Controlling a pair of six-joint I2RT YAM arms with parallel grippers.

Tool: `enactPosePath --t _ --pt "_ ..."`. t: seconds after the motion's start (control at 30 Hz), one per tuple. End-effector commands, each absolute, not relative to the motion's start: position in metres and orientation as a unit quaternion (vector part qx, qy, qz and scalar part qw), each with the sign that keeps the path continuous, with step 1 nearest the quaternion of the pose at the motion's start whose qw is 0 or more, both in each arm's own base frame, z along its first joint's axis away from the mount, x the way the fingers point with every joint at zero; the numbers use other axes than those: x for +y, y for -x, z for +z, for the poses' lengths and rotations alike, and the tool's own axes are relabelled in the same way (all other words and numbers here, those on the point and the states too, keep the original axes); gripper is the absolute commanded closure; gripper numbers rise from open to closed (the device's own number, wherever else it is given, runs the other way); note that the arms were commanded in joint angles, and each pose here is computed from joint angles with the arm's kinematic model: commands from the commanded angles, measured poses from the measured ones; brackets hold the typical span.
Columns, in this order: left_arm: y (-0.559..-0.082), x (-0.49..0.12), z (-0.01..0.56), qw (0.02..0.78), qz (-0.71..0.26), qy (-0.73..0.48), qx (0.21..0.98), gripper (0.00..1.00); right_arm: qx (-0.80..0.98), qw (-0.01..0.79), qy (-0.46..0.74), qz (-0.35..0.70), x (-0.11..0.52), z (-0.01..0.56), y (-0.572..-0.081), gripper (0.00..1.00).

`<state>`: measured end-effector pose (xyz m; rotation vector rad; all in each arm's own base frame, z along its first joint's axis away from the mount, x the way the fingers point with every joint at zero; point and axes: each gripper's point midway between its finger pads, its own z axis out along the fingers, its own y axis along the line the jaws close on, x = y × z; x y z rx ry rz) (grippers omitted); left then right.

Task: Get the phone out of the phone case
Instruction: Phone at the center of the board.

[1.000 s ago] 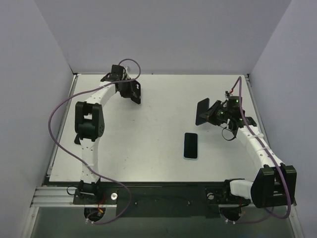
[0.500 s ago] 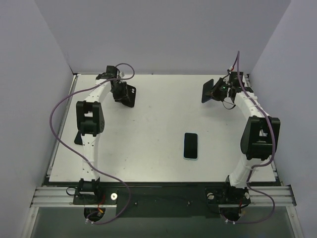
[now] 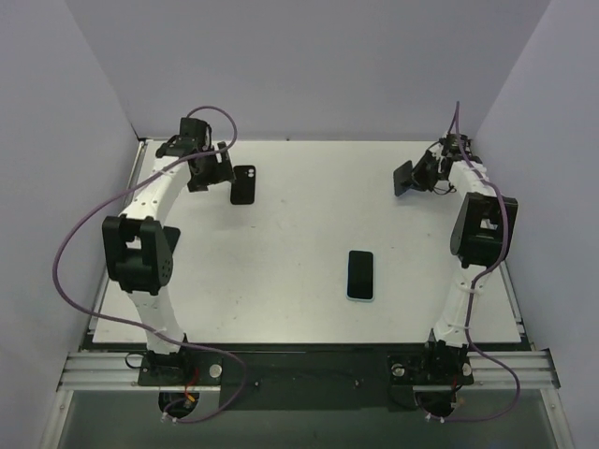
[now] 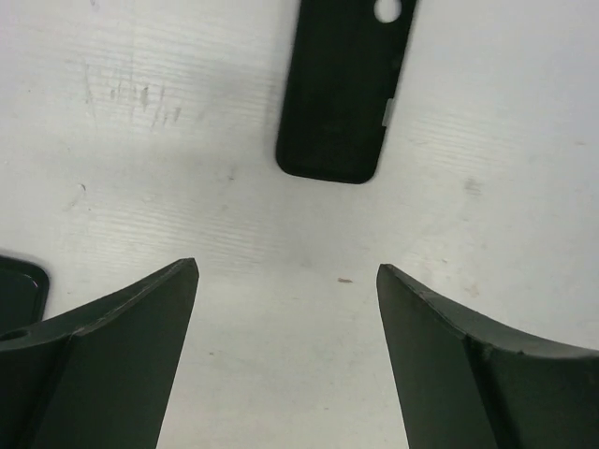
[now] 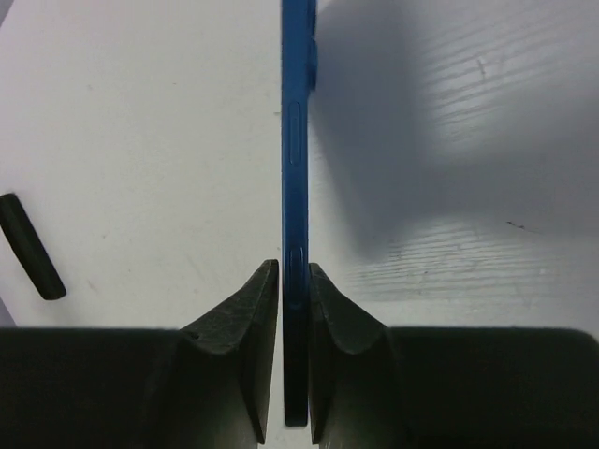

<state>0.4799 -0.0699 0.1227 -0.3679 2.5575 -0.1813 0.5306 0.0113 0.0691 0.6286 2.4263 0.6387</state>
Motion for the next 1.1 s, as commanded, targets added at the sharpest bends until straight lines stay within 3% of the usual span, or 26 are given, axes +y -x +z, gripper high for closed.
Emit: enactPosePath --t 0.0,0.3,0.43,0.53,0.6,0.63,0.67,0.7,0.87,1.07 --pt "-0.475 -0.123 0.204 0.385 -0.133 0.082 0.91 0.12 0.909 0.267 -0.223 0.23 -0.004 0.079 -0.535 0.83" --pt "-0.432 -0.176 0.229 0.429 -0.145 -0.007 0.892 0.12 0.931 0.219 -0.259 0.132 -0.058 0.057 -0.518 0.69" --pt "-0.427 -0.176 0.241 0.445 -0.154 -0.011 0.882 0.12 0.936 0.217 -0.275 0.035 -0.086 0.071 -0.494 0.48" --pt "-0.424 -0.175 0.248 0.454 -0.159 -0.008 0.876 0.12 0.928 0.221 -0.29 -0.07 -0.111 0.101 -0.465 0.42" --pt "-0.422 -0.176 0.247 0.453 -0.164 -0.007 0.876 0.12 0.928 0.23 -0.272 -0.11 -0.094 0.117 -0.444 0.36" --pt "-0.422 -0.177 0.246 0.451 -0.169 -0.004 0.876 0.12 0.924 0.242 -0.273 -0.117 -0.085 0.124 -0.427 0.25" --pt "-0.422 -0.177 0.247 0.452 -0.17 -0.004 0.876 0.12 0.921 0.256 -0.266 -0.122 -0.069 0.127 -0.424 0.23" --pt "-0.422 -0.177 0.247 0.452 -0.173 -0.001 0.875 0.12 0.918 0.267 -0.27 -0.116 -0.056 0.125 -0.408 0.06" --pt "-0.419 -0.183 0.247 0.451 -0.19 -0.007 0.872 0.12 0.941 0.271 -0.178 -0.096 0.046 0.091 -0.346 0.05" --pt "-0.415 -0.19 0.25 0.449 -0.209 -0.013 0.868 0.12 0.943 0.299 -0.077 -0.121 0.105 0.088 -0.298 0.05"
